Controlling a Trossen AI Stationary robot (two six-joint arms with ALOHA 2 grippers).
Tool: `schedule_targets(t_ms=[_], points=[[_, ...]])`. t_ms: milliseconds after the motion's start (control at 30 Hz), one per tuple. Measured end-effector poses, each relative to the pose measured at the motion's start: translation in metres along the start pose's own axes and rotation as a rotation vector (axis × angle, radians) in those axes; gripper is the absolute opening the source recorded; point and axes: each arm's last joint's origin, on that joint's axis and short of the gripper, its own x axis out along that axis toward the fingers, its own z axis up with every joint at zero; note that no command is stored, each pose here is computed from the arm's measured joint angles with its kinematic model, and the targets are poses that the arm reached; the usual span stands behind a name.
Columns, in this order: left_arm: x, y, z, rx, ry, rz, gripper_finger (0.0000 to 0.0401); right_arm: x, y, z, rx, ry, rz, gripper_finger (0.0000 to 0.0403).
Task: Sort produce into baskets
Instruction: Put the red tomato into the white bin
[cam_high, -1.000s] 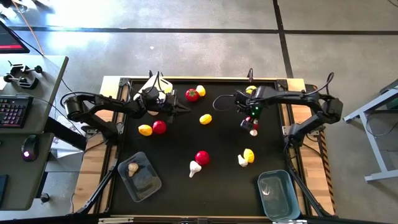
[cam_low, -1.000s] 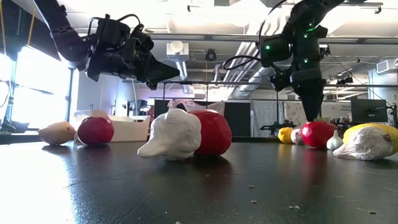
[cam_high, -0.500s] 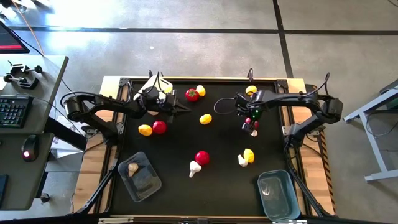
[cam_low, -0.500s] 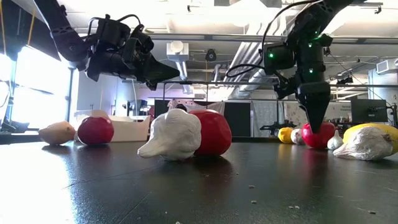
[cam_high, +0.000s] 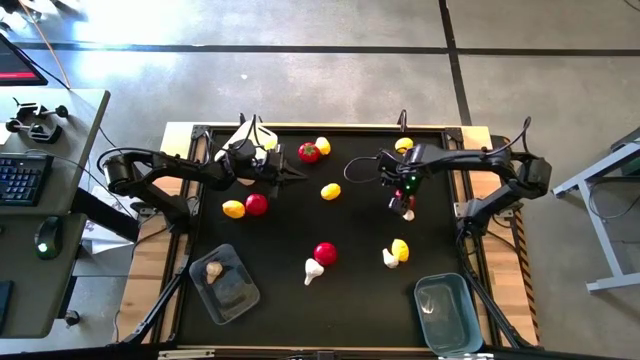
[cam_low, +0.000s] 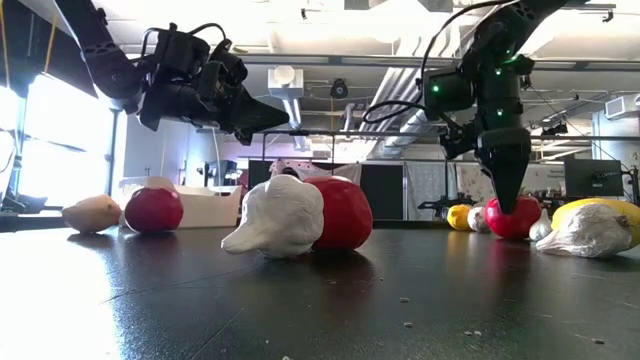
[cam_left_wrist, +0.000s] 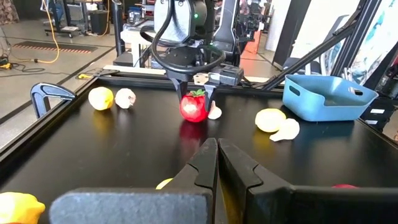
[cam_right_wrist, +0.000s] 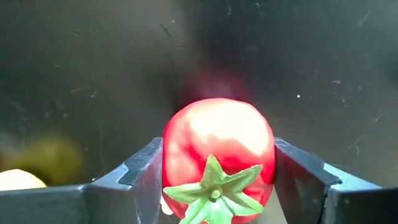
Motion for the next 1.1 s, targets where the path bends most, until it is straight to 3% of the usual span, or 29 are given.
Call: schedule_targets(t_ms=[300,500,767,1100], points=[[-0.001,0.001,0.0,0.024,0.0,-0.003,0.0,-0.029,0.006,0.026,-0.016,-0.17,0.117,0.0224],[-0.009,0.009,0.007,0.057,-0.024,0.038,0.0,-0.034,0.012,0.052,-0.037,-0.465,0.28,0.0224],[-0.016,0.009,0.018,0.152,-0.056,0.056,0.0,-0.056,0.017,0.081,-0.064,-0.859,0.338,0.0224],[-0.021,0.005,0.021,0.256,-0.022,0.085,0.0001,-0.063,0.028,0.113,-0.068,-1.187,0.423,0.0224]])
